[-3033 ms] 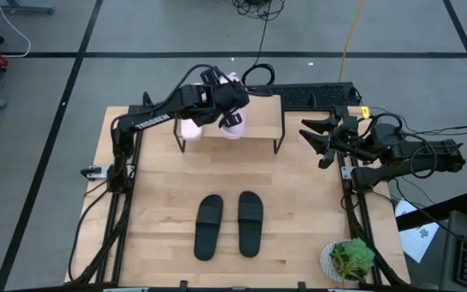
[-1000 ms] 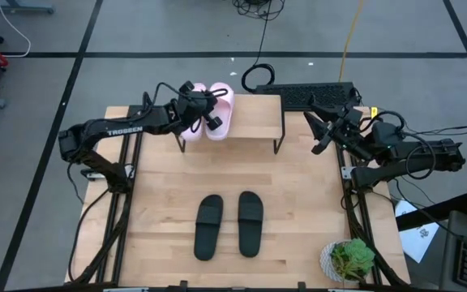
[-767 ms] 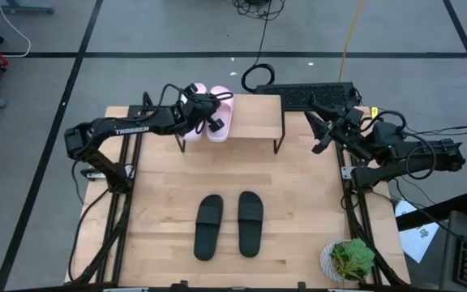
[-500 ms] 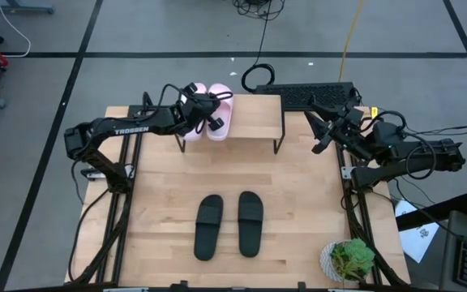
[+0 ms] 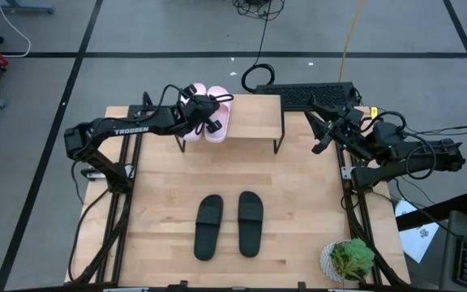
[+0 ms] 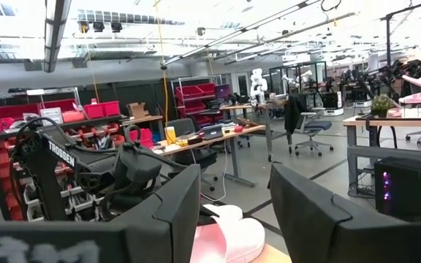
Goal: Pick and place slides into the shelf
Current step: Put the pink slide on the shelf
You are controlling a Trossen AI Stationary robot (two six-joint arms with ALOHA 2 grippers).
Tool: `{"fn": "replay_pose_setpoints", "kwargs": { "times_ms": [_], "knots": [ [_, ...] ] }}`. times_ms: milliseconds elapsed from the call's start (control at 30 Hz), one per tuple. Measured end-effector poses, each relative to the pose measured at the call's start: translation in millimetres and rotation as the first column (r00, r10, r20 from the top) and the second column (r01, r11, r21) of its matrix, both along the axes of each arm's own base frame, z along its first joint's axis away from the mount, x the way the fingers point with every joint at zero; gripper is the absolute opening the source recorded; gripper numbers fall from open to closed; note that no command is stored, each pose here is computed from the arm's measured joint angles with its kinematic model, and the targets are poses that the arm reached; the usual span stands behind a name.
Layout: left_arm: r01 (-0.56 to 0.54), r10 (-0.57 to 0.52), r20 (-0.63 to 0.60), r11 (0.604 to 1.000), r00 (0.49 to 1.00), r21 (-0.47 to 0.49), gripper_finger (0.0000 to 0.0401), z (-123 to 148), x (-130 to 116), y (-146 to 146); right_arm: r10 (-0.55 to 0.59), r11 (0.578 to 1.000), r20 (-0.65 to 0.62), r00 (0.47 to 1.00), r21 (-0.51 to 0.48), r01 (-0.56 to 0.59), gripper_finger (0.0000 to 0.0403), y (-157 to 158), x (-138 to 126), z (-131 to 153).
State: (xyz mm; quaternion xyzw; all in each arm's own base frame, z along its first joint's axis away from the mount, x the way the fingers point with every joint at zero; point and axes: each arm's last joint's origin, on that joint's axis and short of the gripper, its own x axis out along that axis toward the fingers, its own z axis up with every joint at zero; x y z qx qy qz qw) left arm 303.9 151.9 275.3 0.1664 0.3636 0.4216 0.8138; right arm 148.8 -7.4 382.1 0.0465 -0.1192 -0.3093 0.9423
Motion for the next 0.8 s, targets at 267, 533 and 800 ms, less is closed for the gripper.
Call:
{"fn": "replay_pose_setpoints", "kwargs": {
  "times_ms": [267,533,800],
  "knots": [
    [0.014,-0.013,0.010,0.999,1.000,-0.037,0.0005,-1.5,-1.1,-0.1,0.000,1.000,0.001,1.000,-0.001,0.000,0.0155,0.0,0.0,0.2],
    [0.013,-0.013,0.006,0.998,1.000,-0.058,0.0030,-2.8,-1.8,-0.7,0.000,1.000,0.001,1.000,-0.001,0.000,0.0155,0.0,0.0,0.2],
    [0.010,-0.010,0.004,0.998,1.000,-0.057,0.0036,-2.9,-2.0,-0.7,0.001,1.000,0.006,1.000,0.005,-0.001,0.0155,0.0,0.0,0.2]
  ]
}}
